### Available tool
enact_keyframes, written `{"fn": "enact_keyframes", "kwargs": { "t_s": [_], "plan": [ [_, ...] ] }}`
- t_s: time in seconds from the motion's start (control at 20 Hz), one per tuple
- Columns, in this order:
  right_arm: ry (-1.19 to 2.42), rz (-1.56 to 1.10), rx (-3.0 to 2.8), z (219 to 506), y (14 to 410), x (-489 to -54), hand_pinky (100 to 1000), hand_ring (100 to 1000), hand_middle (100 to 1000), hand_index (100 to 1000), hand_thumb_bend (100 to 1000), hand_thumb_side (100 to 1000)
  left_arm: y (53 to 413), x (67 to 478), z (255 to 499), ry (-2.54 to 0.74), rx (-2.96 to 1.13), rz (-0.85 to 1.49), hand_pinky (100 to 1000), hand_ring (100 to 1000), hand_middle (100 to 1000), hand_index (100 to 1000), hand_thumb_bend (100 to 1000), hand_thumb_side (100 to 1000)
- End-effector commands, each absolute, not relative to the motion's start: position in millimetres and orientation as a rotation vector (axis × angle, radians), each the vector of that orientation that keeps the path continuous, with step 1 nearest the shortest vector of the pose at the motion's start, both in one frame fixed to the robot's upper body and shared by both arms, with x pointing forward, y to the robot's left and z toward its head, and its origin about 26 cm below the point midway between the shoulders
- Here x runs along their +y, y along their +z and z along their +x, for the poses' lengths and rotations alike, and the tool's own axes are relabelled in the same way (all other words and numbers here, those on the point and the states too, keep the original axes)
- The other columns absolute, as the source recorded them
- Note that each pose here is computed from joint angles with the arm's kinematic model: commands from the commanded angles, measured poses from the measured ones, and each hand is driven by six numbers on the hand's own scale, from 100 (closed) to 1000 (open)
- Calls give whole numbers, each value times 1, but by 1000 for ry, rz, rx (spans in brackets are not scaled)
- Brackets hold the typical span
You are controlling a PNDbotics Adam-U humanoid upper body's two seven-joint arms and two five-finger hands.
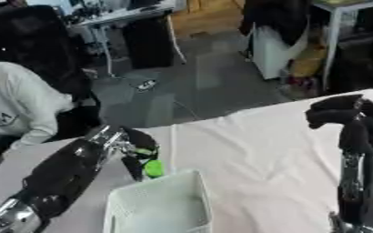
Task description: Pick up objects on the table and place them in the box.
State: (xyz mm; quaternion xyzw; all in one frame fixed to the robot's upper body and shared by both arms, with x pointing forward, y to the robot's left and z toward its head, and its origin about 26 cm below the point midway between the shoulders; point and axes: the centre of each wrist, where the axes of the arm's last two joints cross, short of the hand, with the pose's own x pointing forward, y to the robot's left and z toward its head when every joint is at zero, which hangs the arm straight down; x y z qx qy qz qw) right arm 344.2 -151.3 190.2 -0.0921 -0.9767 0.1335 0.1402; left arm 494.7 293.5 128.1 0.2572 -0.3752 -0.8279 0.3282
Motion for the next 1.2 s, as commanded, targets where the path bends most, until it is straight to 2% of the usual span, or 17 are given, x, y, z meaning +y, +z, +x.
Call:
{"fn": "enact_keyframes", "kwargs": {
  "t_s": [0.05, 0.65, 0.7, 1.2],
  "plan": [
    [372, -274, -2851, 343, 198, -151, 393, 517, 544, 555, 100, 1000, 161, 307, 497, -2141, -1024, 752, 100, 100, 147, 385, 100, 747],
    [395, -304, -2824, 345, 192, -157, 392, 517, 544, 555, 100, 1000, 205, 308, 489, -2037, -1240, 813, 100, 100, 134, 379, 100, 735],
    [396, -306, -2823, 345, 191, -158, 392, 517, 544, 555, 100, 1000, 208, 308, 487, -2034, -1254, 810, 100, 100, 134, 379, 100, 714],
    [407, -320, -2814, 346, 189, -160, 392, 517, 544, 556, 100, 1000, 244, 310, 460, -2031, -1391, 753, 100, 100, 131, 383, 100, 707]
  ]
}}
